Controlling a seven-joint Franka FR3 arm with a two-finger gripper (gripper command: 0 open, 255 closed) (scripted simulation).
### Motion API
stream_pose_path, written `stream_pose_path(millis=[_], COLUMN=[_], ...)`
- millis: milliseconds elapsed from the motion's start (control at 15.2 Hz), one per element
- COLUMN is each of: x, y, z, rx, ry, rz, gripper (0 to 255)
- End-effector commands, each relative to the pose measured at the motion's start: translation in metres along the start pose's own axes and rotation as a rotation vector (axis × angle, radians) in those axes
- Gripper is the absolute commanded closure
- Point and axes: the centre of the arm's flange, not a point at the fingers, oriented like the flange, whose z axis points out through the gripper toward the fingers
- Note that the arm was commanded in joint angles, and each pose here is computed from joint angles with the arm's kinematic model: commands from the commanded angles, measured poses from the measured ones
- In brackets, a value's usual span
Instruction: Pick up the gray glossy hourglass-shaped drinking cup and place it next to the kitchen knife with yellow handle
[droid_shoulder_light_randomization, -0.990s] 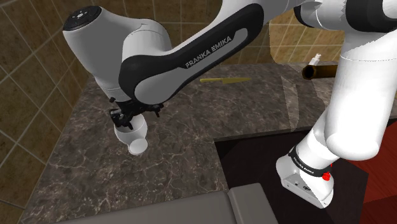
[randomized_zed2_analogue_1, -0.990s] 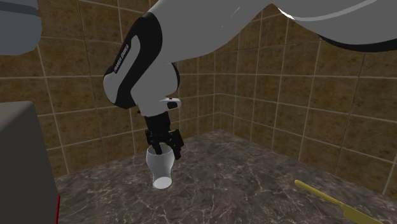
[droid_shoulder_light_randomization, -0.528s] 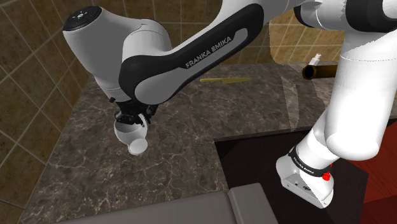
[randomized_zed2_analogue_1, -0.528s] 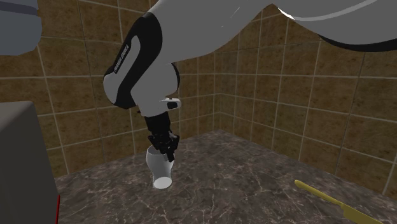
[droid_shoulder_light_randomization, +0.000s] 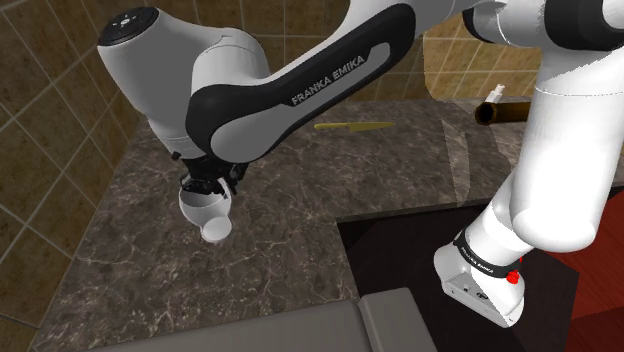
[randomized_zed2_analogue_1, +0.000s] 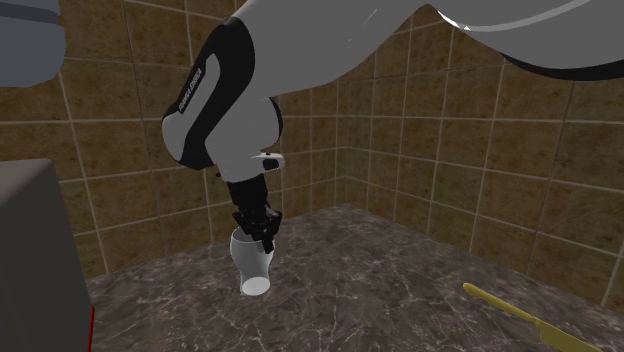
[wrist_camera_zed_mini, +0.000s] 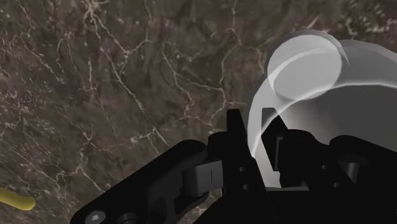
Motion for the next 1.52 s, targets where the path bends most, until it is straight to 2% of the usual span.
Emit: stream_pose_path(millis=[0, 1452], x=[0.001, 0.015], y=[0.001, 0.021], z=[-0.008, -0.121], rx=[0.0, 0.0], ry=[0.0, 0.0], rz=[0.0, 0.0], gripper=[255, 255])
